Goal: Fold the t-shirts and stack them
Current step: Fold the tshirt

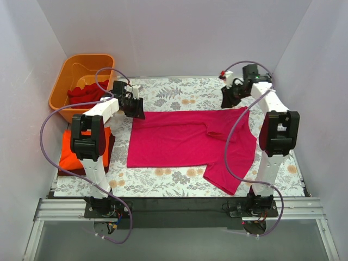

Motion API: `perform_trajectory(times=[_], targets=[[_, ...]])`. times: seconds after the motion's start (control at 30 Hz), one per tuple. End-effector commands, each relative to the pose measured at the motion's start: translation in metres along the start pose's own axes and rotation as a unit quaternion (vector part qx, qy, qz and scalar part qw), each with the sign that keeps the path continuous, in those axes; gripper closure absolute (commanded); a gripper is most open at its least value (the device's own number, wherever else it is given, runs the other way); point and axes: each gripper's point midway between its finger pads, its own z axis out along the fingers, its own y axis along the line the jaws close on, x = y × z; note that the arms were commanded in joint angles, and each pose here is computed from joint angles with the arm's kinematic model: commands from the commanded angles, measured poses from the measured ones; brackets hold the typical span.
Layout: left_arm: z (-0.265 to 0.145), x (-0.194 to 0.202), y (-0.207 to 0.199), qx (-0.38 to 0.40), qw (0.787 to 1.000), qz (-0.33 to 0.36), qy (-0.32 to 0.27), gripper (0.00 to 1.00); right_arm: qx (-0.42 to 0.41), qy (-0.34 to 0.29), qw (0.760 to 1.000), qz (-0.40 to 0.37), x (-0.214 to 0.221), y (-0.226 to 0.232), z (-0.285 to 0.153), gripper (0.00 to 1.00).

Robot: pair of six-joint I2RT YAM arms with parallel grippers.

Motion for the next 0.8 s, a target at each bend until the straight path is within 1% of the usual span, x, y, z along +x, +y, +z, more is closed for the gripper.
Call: perform_trajectory(times=[0.0, 0.1, 0.17, 0.37, 0.53, 0.77], targets=[[-0.007, 0.004, 0.001, -0.006, 1.0, 0.006, 0.013, 0.68, -0.062, 0.0, 0.997, -0.04, -0.02, 0.042, 0.034, 0.69], [-0.011, 0.01, -0.002, -0.002, 1.0, 0.004, 0.021, 0.69, -0.084, 0.008, 0.995, -0.055, -0.029, 0.058, 0.058, 0.7], [-0.015, 0.011, -0.005, 0.001, 1.0, 0.007, 0.022, 0.7, -0.097, 0.018, 0.993, -0.063, -0.027, 0.068, 0.073, 0.7], [-0.02, 0.028, -0.008, 0.003, 0.999, 0.003, 0.041, 0.71, -0.115, 0.041, 0.99, -0.065, -0.012, 0.078, 0.095, 0.65], [-0.024, 0.039, -0.013, 0.009, 0.999, -0.001, 0.052, 0.73, -0.129, 0.044, 0.989, -0.062, -0.006, 0.087, 0.097, 0.64], [-0.036, 0.041, -0.018, 0.009, 0.999, 0.023, 0.039, 0.74, -0.15, 0.058, 0.985, -0.063, 0.013, 0.104, 0.092, 0.66]])
